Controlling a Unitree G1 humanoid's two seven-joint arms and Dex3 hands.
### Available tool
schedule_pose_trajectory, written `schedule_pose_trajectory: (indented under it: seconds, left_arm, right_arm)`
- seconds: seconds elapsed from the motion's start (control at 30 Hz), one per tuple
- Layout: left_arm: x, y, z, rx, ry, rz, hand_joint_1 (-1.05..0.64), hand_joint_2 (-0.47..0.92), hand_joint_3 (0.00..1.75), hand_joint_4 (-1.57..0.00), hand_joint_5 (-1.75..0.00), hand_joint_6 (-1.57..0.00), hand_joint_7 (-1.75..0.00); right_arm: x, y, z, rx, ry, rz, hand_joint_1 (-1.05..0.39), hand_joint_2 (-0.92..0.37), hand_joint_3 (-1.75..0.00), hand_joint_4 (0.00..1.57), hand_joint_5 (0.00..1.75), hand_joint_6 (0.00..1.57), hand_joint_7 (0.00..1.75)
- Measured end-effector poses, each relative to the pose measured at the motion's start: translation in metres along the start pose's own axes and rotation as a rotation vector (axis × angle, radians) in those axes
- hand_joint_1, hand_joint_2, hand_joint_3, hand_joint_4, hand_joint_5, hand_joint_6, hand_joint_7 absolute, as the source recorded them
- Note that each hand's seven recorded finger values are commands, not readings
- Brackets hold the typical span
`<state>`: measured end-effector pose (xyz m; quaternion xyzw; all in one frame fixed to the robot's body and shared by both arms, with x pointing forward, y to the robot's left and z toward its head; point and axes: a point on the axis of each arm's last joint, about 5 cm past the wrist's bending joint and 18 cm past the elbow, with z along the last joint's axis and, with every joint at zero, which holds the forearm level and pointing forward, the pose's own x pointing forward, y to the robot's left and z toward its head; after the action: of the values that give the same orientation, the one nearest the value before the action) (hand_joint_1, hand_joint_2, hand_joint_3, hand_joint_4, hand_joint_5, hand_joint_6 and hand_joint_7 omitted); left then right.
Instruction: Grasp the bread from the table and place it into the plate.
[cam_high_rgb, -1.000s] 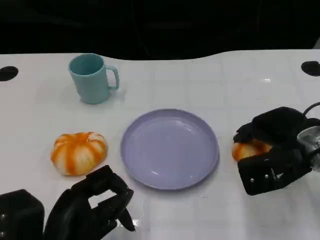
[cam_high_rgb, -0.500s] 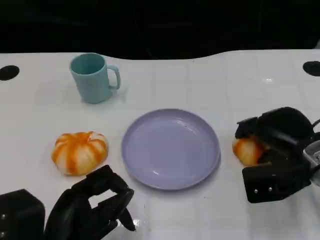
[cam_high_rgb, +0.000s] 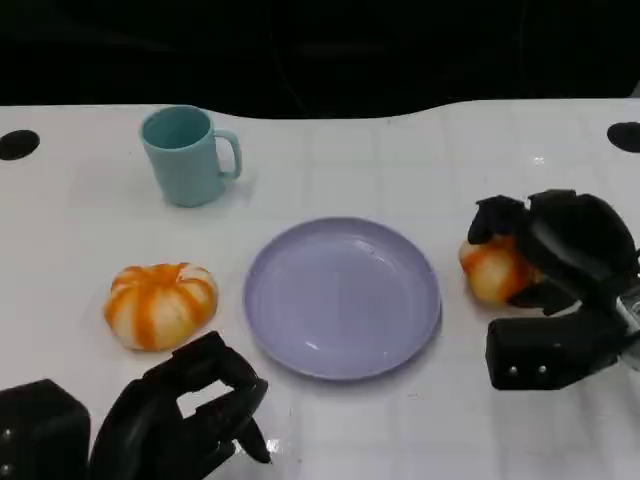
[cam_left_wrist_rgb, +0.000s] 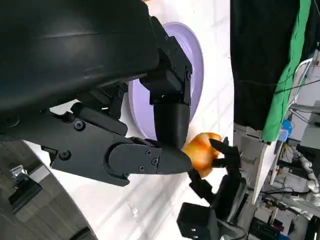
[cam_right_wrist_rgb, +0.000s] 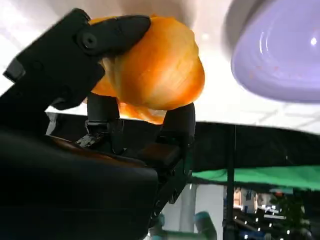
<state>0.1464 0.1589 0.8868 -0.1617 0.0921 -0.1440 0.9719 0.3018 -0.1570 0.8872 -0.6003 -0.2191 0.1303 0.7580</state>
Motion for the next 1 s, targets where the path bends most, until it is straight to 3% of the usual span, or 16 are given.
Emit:
schedule_pose_trajectory:
  seconds: [0.3,0.53,0.6,0.77,1.0]
  left_arm:
    - [0.000,0.001,-0.002,-0.004,0.007,0.003,-0.55,0.92,0.31,-0.70,-1.75,-0.59,-1.59]
    - [0.000,0.001,-0.002,0.000,0.004,0.006,-0.56,0.92,0.31,-0.70,-1.75,-0.60,-1.59]
    - [0.000,0.001,-0.002,0.000,0.004,0.006,-0.55,0.92,0.31,-0.70,-1.75,-0.60,-1.59]
    - [0.001,0.000,-0.003,-0.001,0.003,0.000,-0.56,0.92,0.30,-0.71,-1.75,-0.60,-1.58]
    - [0.001,0.000,-0.003,-0.001,0.002,-0.001,-0.55,0.92,0.30,-0.72,-1.75,-0.61,-1.58]
  right_arm:
    - [0.009,-0.0104,0.007,0.054,-0.056,-0.111,-0.08,-0.28,-1.23,0.95,1.75,0.89,1.47]
    - [0.014,-0.0147,0.017,0.104,-0.129,-0.149,-0.05,-0.24,-1.26,0.98,1.75,0.83,1.61]
    - [0.016,-0.0139,0.021,0.134,-0.163,-0.146,-0.08,-0.24,-1.28,0.98,1.75,0.83,1.58]
    - [0.022,-0.0110,0.037,0.209,-0.223,-0.122,-0.10,-0.23,-1.29,0.98,1.75,0.75,1.74]
    - [0.034,-0.0128,0.056,0.240,-0.290,-0.102,-0.07,-0.22,-1.30,0.98,1.75,0.75,1.75]
